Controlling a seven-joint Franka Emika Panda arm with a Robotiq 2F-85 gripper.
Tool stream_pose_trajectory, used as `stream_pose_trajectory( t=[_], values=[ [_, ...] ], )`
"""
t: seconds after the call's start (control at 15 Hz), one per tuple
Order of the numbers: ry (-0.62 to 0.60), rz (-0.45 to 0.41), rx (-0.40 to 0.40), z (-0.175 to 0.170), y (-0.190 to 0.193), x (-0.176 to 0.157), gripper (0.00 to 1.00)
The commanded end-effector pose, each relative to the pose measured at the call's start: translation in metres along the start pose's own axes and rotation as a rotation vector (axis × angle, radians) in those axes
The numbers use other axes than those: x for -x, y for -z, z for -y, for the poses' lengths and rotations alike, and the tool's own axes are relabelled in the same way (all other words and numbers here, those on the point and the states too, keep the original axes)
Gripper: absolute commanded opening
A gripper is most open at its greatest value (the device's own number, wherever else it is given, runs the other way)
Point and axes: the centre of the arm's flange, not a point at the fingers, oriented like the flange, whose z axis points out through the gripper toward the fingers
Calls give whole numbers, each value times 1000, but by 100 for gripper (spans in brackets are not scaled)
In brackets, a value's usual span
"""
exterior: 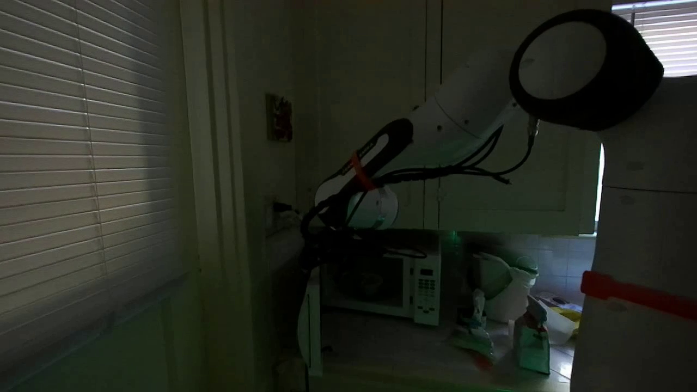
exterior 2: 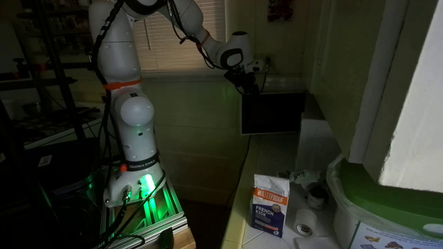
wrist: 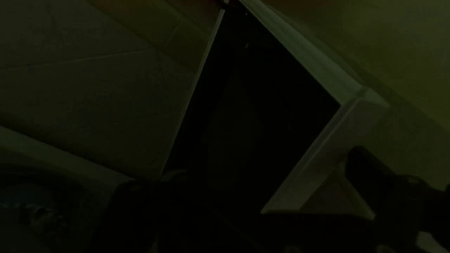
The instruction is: Close the door of the microwave
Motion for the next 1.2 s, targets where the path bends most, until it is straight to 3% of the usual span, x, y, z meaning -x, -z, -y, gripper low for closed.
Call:
stream_pose_trajectory(
  t=[0.0, 0.73, 1.13],
  values=[
    [-42, 2, 88, -4, 0, 3, 100],
    [-69, 3, 277, -48, 16, 26, 100],
    [-87, -2, 318, -92, 43, 32, 100]
  ],
)
